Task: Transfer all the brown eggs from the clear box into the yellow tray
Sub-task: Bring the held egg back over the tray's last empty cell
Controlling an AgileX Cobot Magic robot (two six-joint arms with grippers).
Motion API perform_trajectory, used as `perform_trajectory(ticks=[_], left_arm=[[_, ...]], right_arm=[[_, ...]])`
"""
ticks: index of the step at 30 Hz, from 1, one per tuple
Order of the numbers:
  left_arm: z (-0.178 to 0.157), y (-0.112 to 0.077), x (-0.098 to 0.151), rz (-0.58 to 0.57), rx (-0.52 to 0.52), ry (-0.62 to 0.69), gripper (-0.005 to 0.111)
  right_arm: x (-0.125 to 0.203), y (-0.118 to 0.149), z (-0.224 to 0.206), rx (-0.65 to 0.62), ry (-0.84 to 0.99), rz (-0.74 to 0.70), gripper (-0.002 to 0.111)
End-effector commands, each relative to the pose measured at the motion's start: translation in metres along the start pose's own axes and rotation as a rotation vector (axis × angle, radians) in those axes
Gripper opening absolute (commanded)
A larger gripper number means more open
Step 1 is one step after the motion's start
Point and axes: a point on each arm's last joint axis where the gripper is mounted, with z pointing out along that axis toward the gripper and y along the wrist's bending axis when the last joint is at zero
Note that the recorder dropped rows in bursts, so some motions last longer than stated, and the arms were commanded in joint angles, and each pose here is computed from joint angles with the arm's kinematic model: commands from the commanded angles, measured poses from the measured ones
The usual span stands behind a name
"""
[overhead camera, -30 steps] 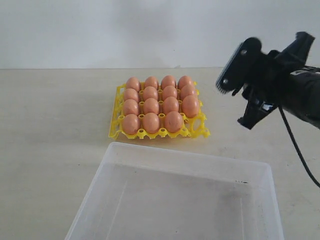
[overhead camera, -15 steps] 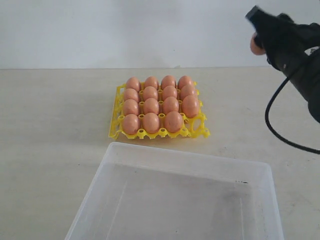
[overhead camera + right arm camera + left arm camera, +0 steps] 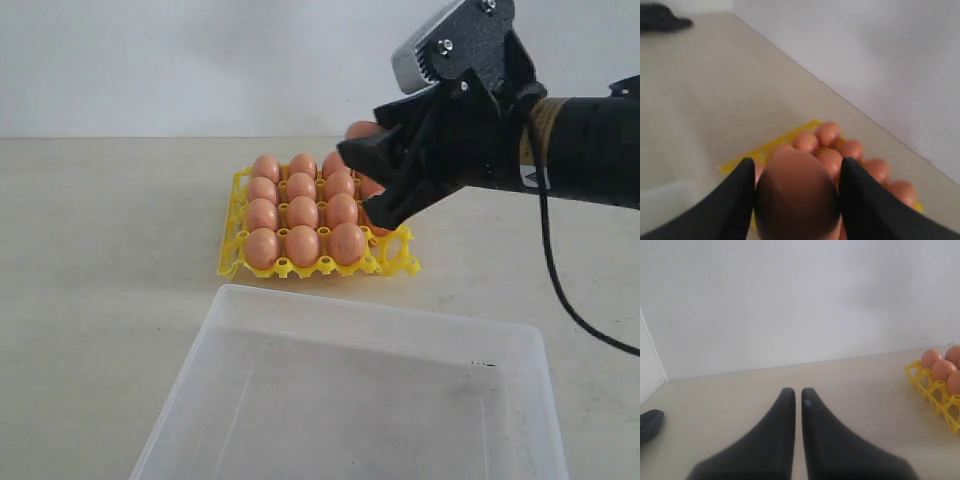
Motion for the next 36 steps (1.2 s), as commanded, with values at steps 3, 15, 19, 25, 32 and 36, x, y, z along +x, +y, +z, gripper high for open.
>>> perform_trajectory(ticks=[3,15,19,25,32,36], left_arm=[[0.000,0.000,0.001,0.000,0.006,-0.002,0.004],[0.000,0.000,0.001,0.000,0.006,-0.002,0.004],[0.000,0.000,0.001,0.000,0.006,-0.002,0.004],[0.000,0.000,0.001,0.000,0.006,-0.002,0.004],[0.000,-0.001,0.001,0.000,0.007,0.000,0.004],[0.000,-0.001,0.001,0.000,0.007,0.000,0.004]], right_arm=[[-0.009,-0.094,-0.008,0.246,-0.114,0.338,0.000],[0.062,-0.074,0.074,-0.645,0.024,0.578,0.000],[0.074,-0.073,0.086,-0.624,-0.036,0.546,0.000],[0.091,-0.077,0.097,-0.544,-0.035,0.524,0.000],[0.103,-0.083,0.104,-0.446,0.008,0.541,0.000],[0.099,-0.088,0.100,-0.450,-0.021,0.578,0.000]])
